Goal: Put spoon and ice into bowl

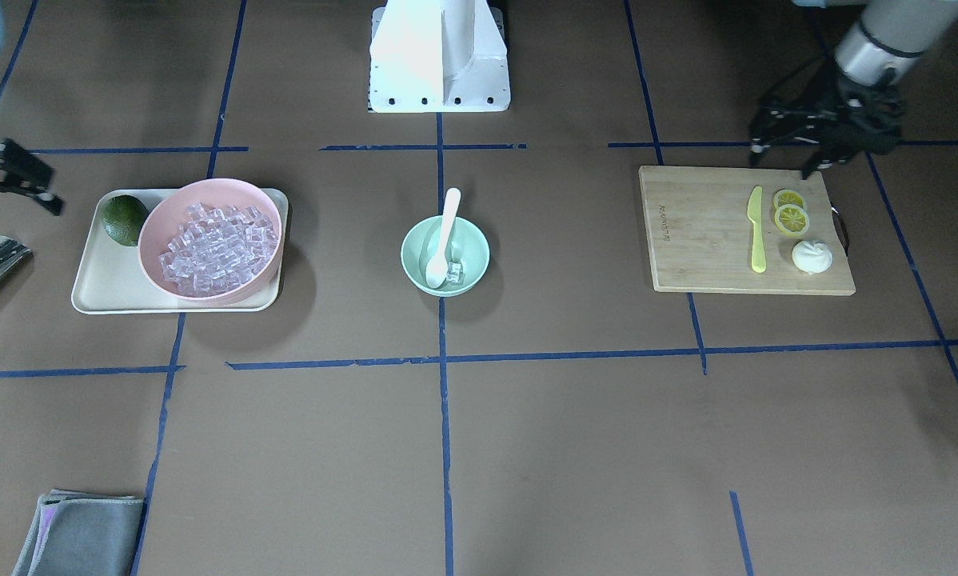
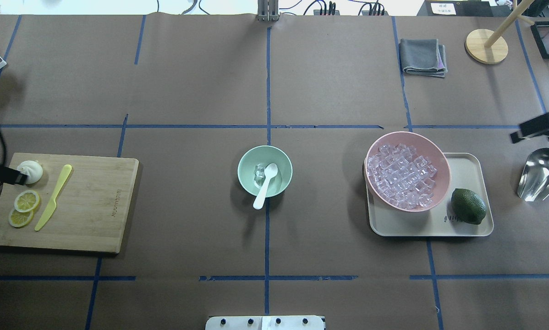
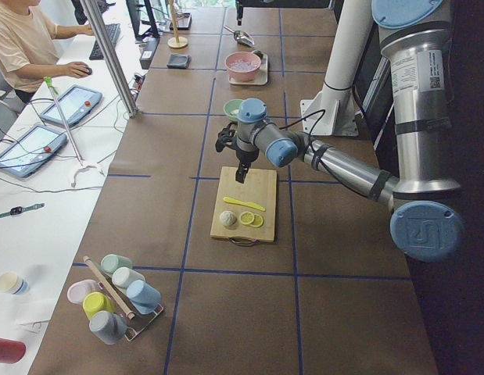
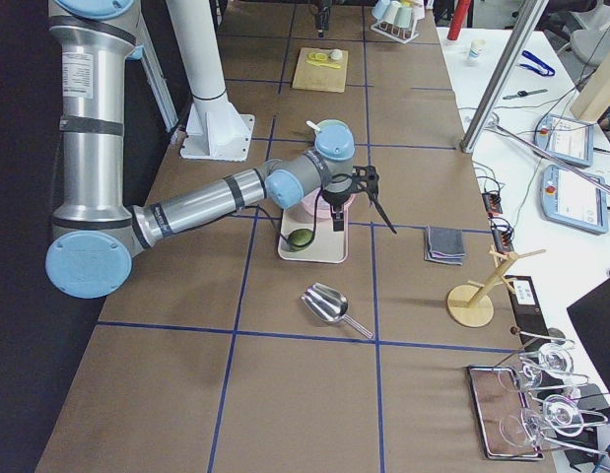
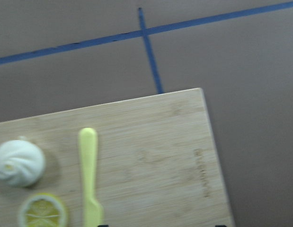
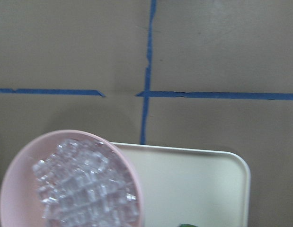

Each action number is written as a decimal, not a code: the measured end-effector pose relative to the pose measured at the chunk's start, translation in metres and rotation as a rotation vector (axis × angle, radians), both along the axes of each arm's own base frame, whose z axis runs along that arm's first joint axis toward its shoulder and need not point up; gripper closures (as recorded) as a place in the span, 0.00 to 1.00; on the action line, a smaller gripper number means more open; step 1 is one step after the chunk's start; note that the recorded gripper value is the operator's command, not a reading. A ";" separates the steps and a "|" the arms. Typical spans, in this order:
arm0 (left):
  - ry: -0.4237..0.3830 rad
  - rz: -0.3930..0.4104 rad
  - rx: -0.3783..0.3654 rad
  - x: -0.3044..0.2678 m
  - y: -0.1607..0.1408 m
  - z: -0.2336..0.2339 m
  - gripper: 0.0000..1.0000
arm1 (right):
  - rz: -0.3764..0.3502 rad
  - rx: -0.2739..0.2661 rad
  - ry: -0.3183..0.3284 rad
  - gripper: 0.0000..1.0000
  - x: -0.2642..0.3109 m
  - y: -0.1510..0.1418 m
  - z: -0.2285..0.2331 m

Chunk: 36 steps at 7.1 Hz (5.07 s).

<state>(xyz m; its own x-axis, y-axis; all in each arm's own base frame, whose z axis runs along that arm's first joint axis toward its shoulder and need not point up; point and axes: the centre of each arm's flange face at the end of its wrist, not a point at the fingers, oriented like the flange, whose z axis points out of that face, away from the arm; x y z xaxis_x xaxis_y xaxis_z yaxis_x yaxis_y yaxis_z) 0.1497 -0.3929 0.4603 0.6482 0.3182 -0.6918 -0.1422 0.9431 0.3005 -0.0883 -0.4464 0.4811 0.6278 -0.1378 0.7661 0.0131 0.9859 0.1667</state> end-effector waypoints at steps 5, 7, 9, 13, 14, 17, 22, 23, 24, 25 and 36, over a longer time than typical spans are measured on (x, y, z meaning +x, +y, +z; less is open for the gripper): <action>-0.017 0.025 -0.030 -0.155 -0.003 0.123 0.12 | -0.204 0.079 0.159 0.01 0.129 0.011 0.125; -0.017 0.016 -0.092 -0.160 -0.004 0.126 0.07 | -0.228 0.077 0.164 0.01 0.133 0.015 0.139; -0.017 -0.027 -0.142 -0.159 -0.017 0.124 0.07 | -0.231 0.073 0.164 0.01 0.136 0.016 0.145; -0.018 -0.060 -0.220 -0.156 -0.032 0.146 0.01 | -0.232 0.065 0.160 0.01 0.153 0.021 0.157; -0.018 -0.066 -0.229 -0.154 -0.042 0.149 0.01 | -0.229 0.060 0.159 0.01 0.156 0.023 0.158; -0.008 -0.121 -0.262 -0.151 -0.065 0.139 0.01 | -0.227 0.048 0.157 0.01 0.157 0.024 0.163; -0.003 -0.129 -0.261 -0.151 -0.066 0.132 0.01 | -0.219 0.043 0.151 0.01 0.157 0.023 0.162; -0.004 -0.126 -0.260 -0.151 -0.066 0.134 0.01 | -0.219 0.044 0.150 0.01 0.157 0.024 0.161; -0.006 -0.120 -0.256 -0.151 -0.066 0.138 0.01 | -0.219 0.046 0.150 0.01 0.157 0.023 0.161; -0.009 -0.104 -0.248 -0.150 -0.067 0.142 0.01 | -0.218 0.049 0.150 0.01 0.157 0.022 0.160; -0.018 -0.077 -0.237 -0.165 -0.066 0.153 0.00 | -0.214 0.038 0.157 0.01 0.161 0.018 0.170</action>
<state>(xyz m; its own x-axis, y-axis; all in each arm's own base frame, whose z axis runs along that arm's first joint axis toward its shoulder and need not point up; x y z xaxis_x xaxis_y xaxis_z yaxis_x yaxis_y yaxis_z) -0.0151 -0.4590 0.6137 0.6772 0.0981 -0.7292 -0.0710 0.9952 0.0680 0.0732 -0.4283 0.6512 0.6917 -0.3074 0.6535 0.2494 0.9509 0.1833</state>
